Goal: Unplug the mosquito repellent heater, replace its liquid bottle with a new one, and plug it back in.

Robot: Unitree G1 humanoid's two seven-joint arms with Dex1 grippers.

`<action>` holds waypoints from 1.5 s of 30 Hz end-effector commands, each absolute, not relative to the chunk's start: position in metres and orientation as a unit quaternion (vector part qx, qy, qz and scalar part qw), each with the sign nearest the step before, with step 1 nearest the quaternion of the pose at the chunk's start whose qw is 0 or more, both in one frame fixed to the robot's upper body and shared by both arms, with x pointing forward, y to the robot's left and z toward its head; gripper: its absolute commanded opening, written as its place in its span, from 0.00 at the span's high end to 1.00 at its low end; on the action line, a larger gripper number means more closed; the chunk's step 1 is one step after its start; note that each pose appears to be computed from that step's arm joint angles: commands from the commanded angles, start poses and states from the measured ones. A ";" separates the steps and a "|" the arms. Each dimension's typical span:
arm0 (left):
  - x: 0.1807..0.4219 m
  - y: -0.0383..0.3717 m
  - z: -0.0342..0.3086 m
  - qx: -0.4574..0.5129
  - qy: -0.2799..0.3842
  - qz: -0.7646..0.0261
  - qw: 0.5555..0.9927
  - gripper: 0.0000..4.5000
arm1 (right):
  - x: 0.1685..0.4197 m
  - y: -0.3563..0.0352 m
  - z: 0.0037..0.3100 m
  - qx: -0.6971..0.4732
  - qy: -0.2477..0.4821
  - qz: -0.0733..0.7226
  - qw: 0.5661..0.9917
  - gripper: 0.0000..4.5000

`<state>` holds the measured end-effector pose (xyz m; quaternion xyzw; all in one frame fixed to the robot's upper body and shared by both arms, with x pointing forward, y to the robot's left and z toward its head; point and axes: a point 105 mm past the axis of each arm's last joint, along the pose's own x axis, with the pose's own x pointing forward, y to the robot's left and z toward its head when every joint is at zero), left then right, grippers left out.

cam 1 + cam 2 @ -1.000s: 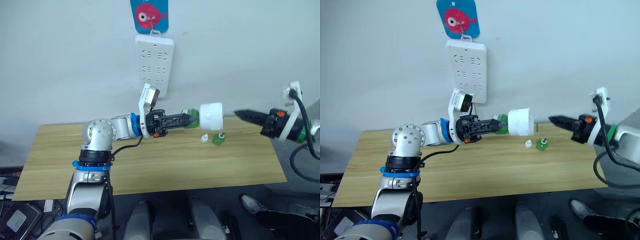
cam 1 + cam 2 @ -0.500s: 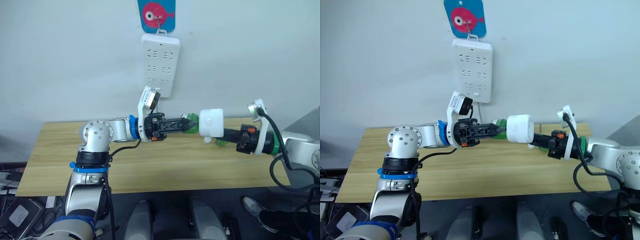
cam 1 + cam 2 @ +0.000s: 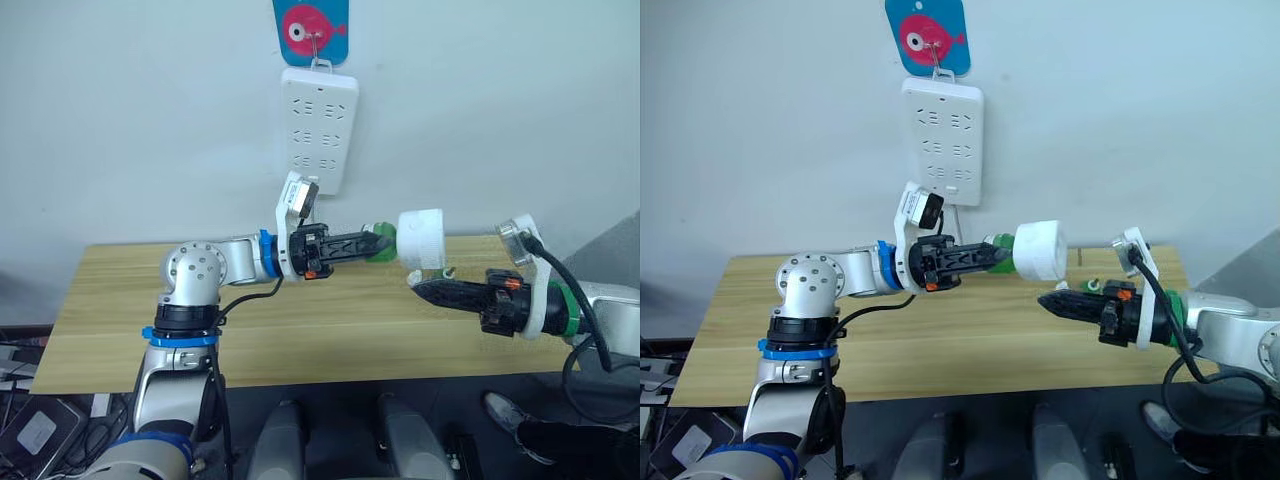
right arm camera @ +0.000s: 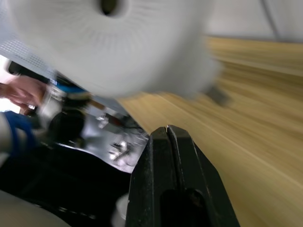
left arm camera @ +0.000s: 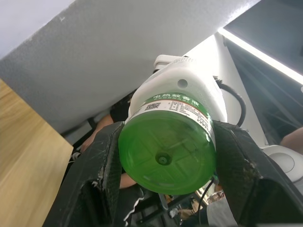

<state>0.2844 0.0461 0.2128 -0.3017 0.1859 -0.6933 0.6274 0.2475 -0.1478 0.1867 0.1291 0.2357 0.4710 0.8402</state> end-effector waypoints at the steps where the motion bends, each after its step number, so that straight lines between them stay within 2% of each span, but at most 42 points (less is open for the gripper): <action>1: 0.273 0.050 0.222 -0.294 0.182 -0.721 0.600 0.45 | 0.275 -0.178 0.214 0.105 0.166 0.426 0.883 1.00; 6: 0.263 0.054 0.221 -0.293 0.202 -0.736 0.576 0.45 | 0.297 -0.179 0.224 0.099 0.122 0.413 0.897 1.00; 9: 0.263 0.051 0.220 -0.295 0.201 -0.735 0.577 0.45 | 0.297 -0.157 0.221 0.117 0.116 0.441 0.882 1.00; 13: 0.270 0.048 0.223 -0.309 0.192 -0.725 0.585 0.45 | 0.279 -0.130 0.210 0.143 0.133 0.481 0.855 1.00; 19: 0.275 0.049 0.223 -0.315 0.192 -0.714 0.595 0.45 | 0.247 -0.117 0.195 0.172 0.170 0.510 0.826 1.00; 31: 0.283 0.045 0.207 -0.283 0.194 -0.700 0.626 0.45 | 0.219 -0.096 0.234 0.221 0.157 0.551 0.789 1.00; 38: 0.285 0.042 0.200 -0.260 0.191 -0.698 0.639 0.45 | 0.205 -0.082 0.244 0.199 0.144 0.586 0.772 1.00; 45: 0.283 0.039 0.197 -0.242 0.188 -0.707 0.637 0.45 | 0.203 -0.074 0.250 0.176 0.141 0.601 0.767 1.00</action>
